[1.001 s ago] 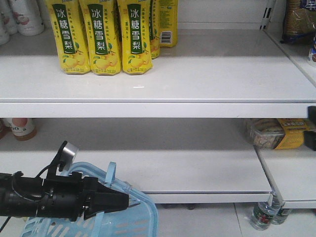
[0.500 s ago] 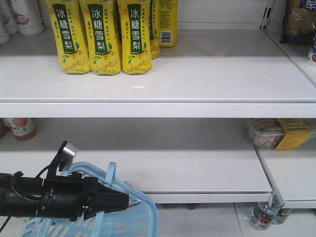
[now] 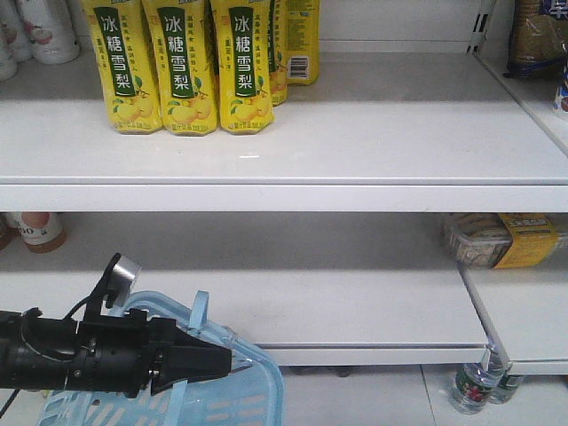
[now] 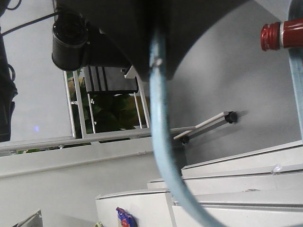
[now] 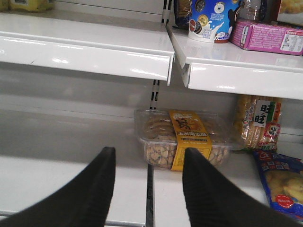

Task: Place coke in basket with both arms

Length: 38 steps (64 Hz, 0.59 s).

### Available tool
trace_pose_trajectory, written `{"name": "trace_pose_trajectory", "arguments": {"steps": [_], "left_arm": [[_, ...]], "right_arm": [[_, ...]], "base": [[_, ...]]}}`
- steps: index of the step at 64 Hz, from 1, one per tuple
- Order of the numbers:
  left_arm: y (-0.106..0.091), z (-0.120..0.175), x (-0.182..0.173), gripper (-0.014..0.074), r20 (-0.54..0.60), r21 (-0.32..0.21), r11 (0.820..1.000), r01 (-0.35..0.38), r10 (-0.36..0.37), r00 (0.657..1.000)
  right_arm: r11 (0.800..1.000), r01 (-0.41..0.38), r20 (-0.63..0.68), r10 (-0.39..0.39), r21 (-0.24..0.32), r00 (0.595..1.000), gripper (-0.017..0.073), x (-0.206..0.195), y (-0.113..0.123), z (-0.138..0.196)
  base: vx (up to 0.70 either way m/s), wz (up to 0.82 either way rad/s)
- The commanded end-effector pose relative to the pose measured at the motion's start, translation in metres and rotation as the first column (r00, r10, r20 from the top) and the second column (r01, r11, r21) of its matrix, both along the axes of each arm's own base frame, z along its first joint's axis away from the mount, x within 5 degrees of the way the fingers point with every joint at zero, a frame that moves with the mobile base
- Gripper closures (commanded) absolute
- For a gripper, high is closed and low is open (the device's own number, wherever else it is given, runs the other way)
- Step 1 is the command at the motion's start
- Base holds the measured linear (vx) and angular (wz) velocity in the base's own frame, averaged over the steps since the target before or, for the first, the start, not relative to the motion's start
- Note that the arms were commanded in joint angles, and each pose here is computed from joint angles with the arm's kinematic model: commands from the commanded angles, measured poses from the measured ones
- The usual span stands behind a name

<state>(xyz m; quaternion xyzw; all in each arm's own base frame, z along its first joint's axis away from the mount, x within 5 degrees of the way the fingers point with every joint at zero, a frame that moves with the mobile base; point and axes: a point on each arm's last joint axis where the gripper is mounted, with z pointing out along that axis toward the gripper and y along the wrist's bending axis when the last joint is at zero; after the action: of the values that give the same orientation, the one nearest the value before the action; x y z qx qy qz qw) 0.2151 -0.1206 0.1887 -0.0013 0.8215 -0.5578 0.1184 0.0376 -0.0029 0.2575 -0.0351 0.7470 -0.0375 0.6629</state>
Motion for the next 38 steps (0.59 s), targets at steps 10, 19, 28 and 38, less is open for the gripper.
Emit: {"name": "trace_pose_trajectory", "arguments": {"steps": [10, 19, 28, 38], "left_arm": [[-0.0044, 0.0265, 0.0044, 0.06, 0.052, -0.163, 0.986, -0.022, 0.03, 0.998], [-0.0044, 0.0265, 0.0044, 0.06, 0.052, -0.163, 0.986, -0.022, 0.03, 0.998], [-0.0044, 0.0265, 0.0044, 0.06, 0.052, -0.163, 0.986, -0.022, 0.03, 0.998], [-0.0044, 0.0265, 0.0044, 0.06, 0.052, -0.163, 0.986, -0.022, 0.03, 0.998]], "right_arm": [[1.0, -0.001, 0.086, 0.001, 0.0, 0.996, 0.0246, 0.0002, 0.0004, 0.0141], [1.0, -0.001, 0.085, 0.001, 0.0, 0.996, 0.0363, 0.0002, 0.0004, 0.014], [1.0, -0.001, 0.085, 0.001, 0.0, 0.996, 0.0554, 0.0002, 0.0004, 0.014], [1.0, -0.005, 0.096, 0.004, 0.009, 0.995, 0.0569, 0.0002, 0.0009, 0.015]], "base": [[0.0, 0.0], [0.0, 0.0], [0.0, 0.0], [0.0, 0.0]]}}
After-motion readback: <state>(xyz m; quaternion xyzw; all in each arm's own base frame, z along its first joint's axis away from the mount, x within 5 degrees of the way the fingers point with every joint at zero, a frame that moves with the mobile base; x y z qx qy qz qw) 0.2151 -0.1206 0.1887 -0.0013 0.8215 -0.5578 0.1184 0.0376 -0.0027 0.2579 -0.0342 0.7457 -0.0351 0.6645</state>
